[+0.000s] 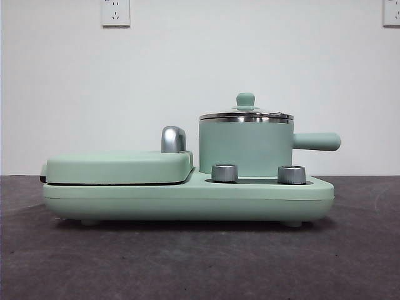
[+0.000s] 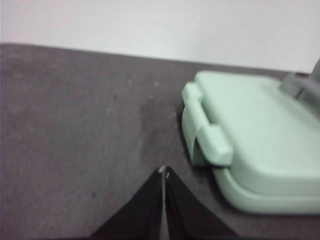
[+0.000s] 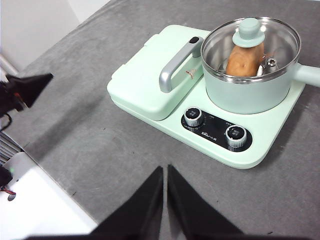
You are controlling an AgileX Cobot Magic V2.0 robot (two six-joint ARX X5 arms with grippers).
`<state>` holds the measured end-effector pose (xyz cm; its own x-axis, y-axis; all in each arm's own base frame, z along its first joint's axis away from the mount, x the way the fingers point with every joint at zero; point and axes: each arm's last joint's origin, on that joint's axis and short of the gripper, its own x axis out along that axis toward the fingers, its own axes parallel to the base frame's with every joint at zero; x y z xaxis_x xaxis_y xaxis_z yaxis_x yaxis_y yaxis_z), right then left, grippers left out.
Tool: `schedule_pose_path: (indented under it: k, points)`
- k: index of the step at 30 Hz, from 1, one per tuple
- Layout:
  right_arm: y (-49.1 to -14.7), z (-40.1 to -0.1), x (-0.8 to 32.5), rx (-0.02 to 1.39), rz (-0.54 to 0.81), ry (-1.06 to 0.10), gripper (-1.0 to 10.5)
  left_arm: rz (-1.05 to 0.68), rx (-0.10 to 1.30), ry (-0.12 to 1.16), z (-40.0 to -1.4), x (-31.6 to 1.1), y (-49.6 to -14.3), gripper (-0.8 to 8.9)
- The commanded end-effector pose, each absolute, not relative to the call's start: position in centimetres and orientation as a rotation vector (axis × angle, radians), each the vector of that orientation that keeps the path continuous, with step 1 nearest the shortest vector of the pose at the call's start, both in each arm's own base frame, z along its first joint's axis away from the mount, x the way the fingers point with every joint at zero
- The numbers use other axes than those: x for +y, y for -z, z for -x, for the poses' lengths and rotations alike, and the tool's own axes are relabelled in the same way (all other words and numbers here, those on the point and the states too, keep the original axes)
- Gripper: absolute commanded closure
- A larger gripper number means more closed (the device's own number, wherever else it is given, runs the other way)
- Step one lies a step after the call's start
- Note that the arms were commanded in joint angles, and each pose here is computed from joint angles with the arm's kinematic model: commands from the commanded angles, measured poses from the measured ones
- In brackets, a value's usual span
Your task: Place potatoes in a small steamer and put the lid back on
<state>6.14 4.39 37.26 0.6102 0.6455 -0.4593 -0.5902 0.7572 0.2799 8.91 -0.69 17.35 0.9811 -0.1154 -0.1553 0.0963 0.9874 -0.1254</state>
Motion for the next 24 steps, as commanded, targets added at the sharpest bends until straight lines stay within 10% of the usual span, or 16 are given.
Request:
schedule_pose_path:
  k: [1,24]
  points:
    - [-37.6,-6.1,4.4,0.552,-0.098,-0.726,9.4,0.08,0.158,0.105,-9.1,-0.6,-16.8,8.09]
    - [-37.6,-6.1,4.4,0.552,-0.098,-0.726,9.4,0.06,0.173,0.094,-9.6,-0.6,-15.0,8.09]
